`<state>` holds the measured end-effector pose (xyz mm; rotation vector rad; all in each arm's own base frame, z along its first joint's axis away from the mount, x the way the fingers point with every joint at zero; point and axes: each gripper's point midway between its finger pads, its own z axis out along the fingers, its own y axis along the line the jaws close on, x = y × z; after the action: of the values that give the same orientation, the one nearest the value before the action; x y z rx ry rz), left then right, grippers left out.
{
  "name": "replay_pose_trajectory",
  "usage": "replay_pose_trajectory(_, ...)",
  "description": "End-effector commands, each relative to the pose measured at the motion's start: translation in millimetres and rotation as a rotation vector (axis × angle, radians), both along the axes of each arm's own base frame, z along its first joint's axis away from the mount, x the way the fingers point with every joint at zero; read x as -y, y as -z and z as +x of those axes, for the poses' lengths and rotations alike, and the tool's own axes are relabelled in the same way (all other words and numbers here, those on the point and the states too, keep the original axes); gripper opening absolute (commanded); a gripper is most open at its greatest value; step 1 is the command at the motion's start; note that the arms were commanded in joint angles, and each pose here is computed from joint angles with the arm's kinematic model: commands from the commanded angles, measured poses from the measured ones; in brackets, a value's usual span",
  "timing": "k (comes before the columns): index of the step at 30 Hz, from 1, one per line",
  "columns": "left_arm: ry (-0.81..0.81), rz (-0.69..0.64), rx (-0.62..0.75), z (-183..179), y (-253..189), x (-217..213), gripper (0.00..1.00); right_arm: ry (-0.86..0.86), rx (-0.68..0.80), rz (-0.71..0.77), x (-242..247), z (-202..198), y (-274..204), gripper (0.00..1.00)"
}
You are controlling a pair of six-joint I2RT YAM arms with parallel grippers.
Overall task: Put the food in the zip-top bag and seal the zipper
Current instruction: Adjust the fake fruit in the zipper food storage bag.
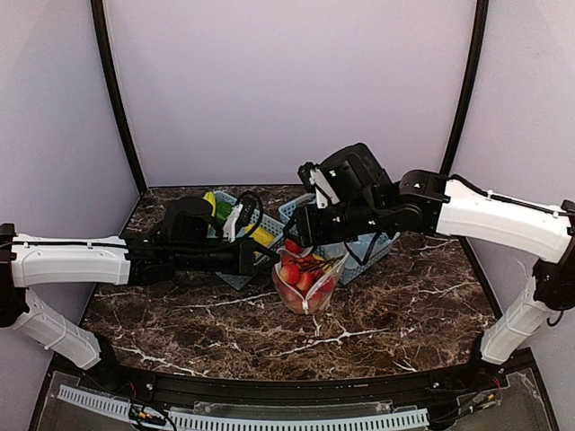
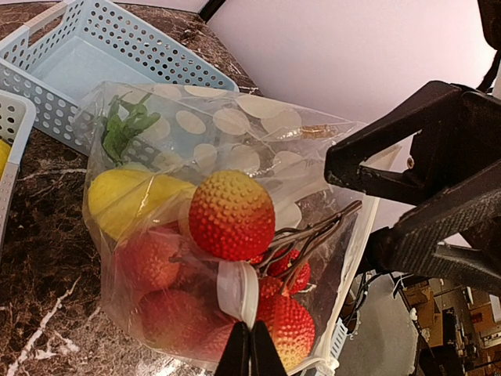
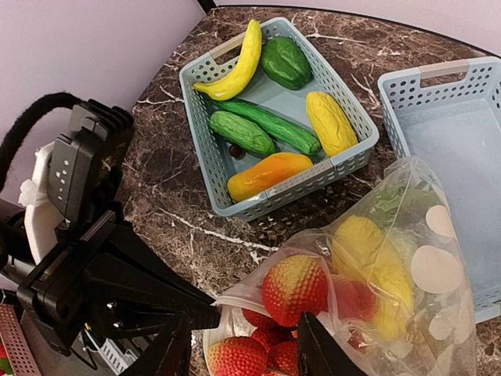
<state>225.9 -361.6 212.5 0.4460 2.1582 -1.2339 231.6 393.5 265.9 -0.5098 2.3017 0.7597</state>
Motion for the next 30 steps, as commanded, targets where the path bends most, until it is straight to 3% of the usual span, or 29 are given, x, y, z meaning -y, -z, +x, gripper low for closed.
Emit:
replay_pose_trajectory(1, -0.001, -0.052, 0.036, 0.8, -26.0, -1.9, 0.01, 0.048, 0.008, -0.074, 3.6, 7.0, 8.1, 0.45)
replay_pose_trajectory(23, -0.001, -0.060, 0.042, 0.5, -29.5, -2.5, 0.01, 0.120, -0.042, -0.177, 6.3, 25.9, 45.7, 0.48)
replay_pose_trajectory(30, -0.005, -0.060, 0.038, 1.2, -28.6, -2.4, 0.01, 0.122, -0.055, -0.171, 8.5, 22.8, 50.1, 0.38)
